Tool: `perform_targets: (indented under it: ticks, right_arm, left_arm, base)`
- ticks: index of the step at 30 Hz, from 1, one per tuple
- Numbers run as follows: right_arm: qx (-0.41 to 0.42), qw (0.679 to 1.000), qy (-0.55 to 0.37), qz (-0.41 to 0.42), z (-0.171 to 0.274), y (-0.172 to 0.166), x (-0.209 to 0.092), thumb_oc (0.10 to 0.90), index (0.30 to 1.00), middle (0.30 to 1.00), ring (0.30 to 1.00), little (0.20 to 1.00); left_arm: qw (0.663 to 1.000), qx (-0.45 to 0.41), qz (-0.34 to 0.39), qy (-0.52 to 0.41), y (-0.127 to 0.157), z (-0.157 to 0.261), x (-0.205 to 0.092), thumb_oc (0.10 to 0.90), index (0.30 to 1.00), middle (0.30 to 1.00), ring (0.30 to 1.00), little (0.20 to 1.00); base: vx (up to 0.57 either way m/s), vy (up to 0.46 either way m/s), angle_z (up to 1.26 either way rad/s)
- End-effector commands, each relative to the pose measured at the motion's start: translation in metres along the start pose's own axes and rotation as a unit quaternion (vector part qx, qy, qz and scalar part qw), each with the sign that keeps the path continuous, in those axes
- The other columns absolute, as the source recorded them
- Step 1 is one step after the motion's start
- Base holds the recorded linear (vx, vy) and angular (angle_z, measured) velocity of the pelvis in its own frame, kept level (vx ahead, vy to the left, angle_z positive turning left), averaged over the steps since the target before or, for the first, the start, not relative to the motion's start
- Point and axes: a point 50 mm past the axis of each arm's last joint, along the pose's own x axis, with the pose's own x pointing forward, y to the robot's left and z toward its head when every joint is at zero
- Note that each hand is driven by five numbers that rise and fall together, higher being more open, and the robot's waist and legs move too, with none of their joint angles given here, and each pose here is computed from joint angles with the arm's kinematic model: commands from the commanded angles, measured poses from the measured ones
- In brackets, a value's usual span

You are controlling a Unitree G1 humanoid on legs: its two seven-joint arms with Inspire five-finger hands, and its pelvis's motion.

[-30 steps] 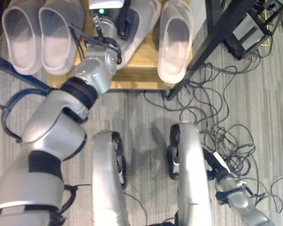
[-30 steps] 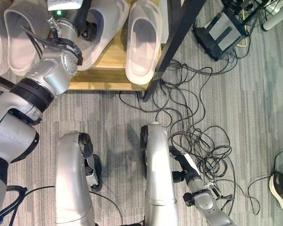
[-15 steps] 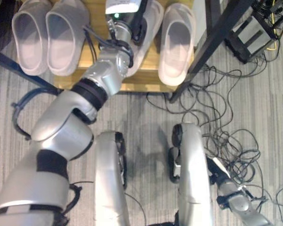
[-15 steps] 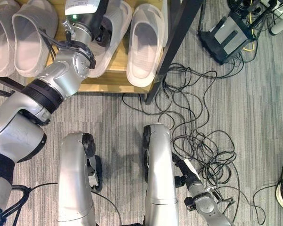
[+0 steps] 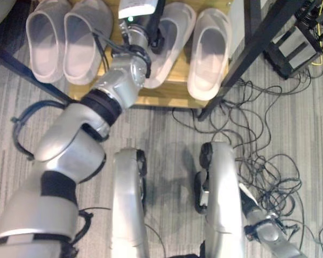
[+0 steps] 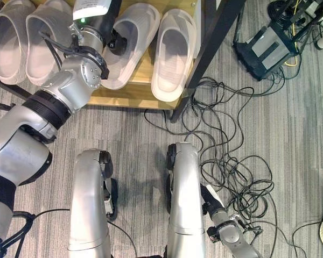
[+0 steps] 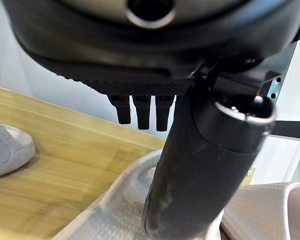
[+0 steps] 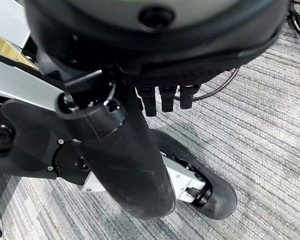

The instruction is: Arrange the slippers neatly on the shoe rack.

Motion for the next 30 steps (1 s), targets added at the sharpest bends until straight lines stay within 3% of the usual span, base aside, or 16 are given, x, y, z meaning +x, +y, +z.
perform_targets:
  ticks: [1, 7, 11, 30]
  right_arm:
    - [-0.007, 0.998, -0.056, -0.007, 0.022, -0.003, 0.003, 0.8, 0.9, 0.9, 0.9, 0.9]
    - [-0.004, 0.999, -0.054, -0.008, 0.019, -0.002, -0.002, 0.8, 0.9, 0.9, 0.9, 0.9]
    - [-0.007, 0.999, -0.053, 0.002, 0.019, 0.003, -0.002, 0.8, 0.9, 0.9, 0.9, 0.9]
    - [-0.032, 0.998, -0.045, 0.01, 0.017, 0.001, 0.001, 0.8, 0.9, 0.9, 0.9, 0.9]
  left_arm:
    - [0.988, 0.008, 0.15, -0.045, 0.099, 0.01, 0.022, 0.8, 0.9, 0.9, 0.9, 0.9]
    - [0.987, 0.031, 0.148, -0.058, 0.102, 0.01, 0.019, 0.8, 0.9, 0.9, 0.9, 0.9]
    - [0.986, -0.044, 0.134, -0.092, 0.087, 0.025, 0.013, 0.8, 0.9, 0.9, 0.9, 0.9]
    - [0.987, -0.109, 0.054, -0.106, 0.046, 0.046, 0.009, 0.8, 0.9, 0.9, 0.9, 0.9]
  base:
    - [0.0, 0.0, 0.0]
    - [0.0, 0.0, 0.0]
    - [0.0, 0.0, 0.0]
    - [0.0, 0.0, 0.0]
